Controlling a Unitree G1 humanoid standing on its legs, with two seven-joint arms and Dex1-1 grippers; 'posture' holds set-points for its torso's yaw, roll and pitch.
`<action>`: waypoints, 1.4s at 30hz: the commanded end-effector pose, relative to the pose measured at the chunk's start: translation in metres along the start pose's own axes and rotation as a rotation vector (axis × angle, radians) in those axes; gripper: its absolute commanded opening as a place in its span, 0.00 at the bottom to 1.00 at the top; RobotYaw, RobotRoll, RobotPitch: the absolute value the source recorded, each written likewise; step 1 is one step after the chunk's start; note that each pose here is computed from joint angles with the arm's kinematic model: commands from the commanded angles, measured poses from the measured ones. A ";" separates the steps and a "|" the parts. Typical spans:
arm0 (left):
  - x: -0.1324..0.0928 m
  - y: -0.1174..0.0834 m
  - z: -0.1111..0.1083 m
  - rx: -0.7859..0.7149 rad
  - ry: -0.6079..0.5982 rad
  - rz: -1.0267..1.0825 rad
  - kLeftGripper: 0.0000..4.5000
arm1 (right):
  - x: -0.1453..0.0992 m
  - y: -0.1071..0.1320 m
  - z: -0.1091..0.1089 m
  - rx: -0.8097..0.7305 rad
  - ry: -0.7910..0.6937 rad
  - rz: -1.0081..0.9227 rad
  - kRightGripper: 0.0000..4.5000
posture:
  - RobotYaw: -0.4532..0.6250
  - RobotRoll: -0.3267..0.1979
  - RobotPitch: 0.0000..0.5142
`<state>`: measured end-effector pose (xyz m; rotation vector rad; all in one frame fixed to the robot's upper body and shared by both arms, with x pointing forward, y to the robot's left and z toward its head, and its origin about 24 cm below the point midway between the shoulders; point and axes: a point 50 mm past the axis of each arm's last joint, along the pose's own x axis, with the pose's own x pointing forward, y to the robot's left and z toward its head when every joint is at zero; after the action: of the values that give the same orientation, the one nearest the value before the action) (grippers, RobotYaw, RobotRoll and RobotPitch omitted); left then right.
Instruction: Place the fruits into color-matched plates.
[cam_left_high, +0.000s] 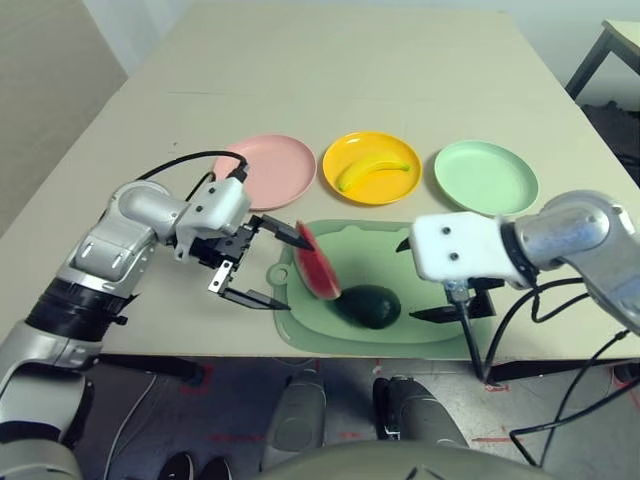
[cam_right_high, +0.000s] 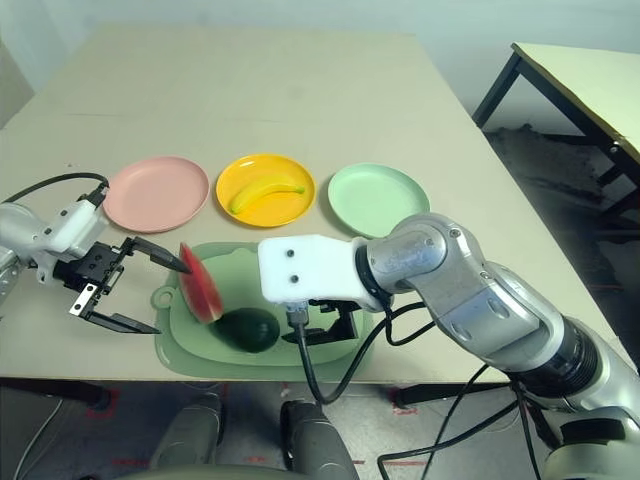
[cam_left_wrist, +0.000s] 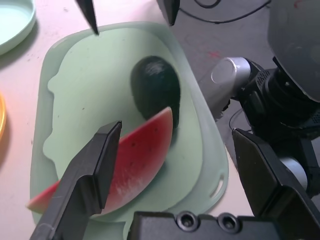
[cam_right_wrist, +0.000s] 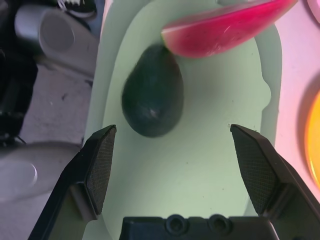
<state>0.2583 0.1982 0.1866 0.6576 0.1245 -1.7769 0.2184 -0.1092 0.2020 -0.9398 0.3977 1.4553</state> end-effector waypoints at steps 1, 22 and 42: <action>0.003 -0.003 0.003 0.007 0.018 -0.029 1.00 | 0.001 -0.002 0.004 0.047 -0.012 -0.015 0.99 | 0.61 0.62 0.30; 0.002 0.001 0.006 0.001 0.045 -0.031 1.00 | 0.023 0.012 0.005 0.001 -0.097 0.077 0.99 | 0.61 0.62 0.32; 0.002 -0.002 0.003 -0.010 0.054 -0.024 1.00 | 0.038 0.005 -0.010 -0.187 -0.048 0.115 0.99 | 0.62 0.62 0.31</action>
<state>0.2580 0.1958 0.1879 0.6768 0.1696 -1.7720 0.2244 -0.0927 0.1717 -1.0359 0.2747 1.6096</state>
